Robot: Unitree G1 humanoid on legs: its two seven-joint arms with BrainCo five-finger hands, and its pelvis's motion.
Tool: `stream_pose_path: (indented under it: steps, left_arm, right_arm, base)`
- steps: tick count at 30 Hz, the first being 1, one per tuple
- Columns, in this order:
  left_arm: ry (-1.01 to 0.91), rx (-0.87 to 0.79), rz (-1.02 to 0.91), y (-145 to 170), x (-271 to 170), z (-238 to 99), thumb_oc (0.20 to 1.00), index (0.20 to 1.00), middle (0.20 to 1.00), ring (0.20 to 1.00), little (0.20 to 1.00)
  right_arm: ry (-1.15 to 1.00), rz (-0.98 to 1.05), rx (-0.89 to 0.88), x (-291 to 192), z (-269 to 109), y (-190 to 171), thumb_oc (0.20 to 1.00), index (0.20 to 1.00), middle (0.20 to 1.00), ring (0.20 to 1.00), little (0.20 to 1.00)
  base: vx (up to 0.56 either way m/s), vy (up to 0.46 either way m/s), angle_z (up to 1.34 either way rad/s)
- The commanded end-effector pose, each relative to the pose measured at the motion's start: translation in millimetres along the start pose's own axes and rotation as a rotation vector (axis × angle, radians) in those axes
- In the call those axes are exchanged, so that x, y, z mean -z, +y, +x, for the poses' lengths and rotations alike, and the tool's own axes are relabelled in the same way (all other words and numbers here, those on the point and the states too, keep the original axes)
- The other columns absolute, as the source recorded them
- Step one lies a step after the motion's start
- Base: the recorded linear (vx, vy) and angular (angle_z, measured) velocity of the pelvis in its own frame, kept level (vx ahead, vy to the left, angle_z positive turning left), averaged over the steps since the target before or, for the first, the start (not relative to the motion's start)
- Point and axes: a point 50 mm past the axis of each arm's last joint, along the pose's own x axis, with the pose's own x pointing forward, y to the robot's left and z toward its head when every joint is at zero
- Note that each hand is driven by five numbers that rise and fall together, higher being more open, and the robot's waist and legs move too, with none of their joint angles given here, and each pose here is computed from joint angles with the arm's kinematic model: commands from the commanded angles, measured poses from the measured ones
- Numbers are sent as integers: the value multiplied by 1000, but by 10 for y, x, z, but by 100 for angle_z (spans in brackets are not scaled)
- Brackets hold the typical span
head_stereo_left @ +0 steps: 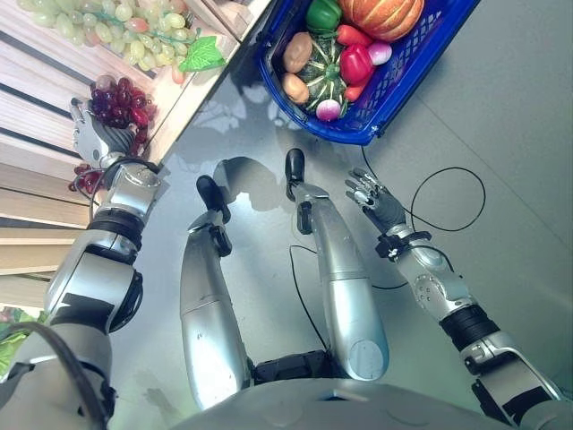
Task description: Pick up fruits and vegetables into the basket
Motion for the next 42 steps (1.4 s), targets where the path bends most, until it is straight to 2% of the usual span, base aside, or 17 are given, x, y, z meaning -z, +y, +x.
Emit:
stream_pose_path:
  steps: [1, 11, 19, 29, 33, 39, 42]
  left_arm:
    - [233, 183, -41, -152, 509, -138, 200, 200, 200, 200, 200]
    - [169, 124, -75, -139, 496, -192, 200, 200, 200, 200, 200]
    - [-43, 102, -297, 29, 288, -173, 200, 200, 200, 200, 200]
    - [-308, 233, -575, 148, -89, -309, 200, 200, 200, 200, 200]
    - [-390, 301, -599, 182, -252, -351, 200, 200, 200, 200, 200]
    - [-520, 419, -594, 216, -567, -450, 200, 200, 200, 200, 200]
    - [-602, 500, -604, 195, -779, -578, 200, 200, 200, 200, 200]
  right_arm:
    - [0, -2, -44, 54, -112, 111, 1000, 1000, 1000, 1000, 1000]
    - [-32, -17, -62, 23, -156, 149, 1000, 1000, 1000, 1000, 1000]
    - [-141, -54, -124, -174, -225, 241, 1000, 1000, 1000, 1000, 1000]
    - [-267, -190, -287, -591, -134, 448, 1000, 1000, 1000, 1000, 1000]
    - [-284, -301, -316, -759, -41, 533, 1000, 1000, 1000, 1000, 1000]
    - [-377, -376, -445, -1166, 120, 894, 1000, 1000, 1000, 1000, 1000]
    - [-442, -358, -537, -1350, 182, 1229, 1000, 1000, 1000, 1000, 1000]
  base:
    - [0, 0, 0]
    - [-11, 18, 6]
    - [-13, 43, 7]
    - [5, 44, 7]
    - [30, 13, 3]
    - [49, -10, 7]
    - [87, -23, 6]
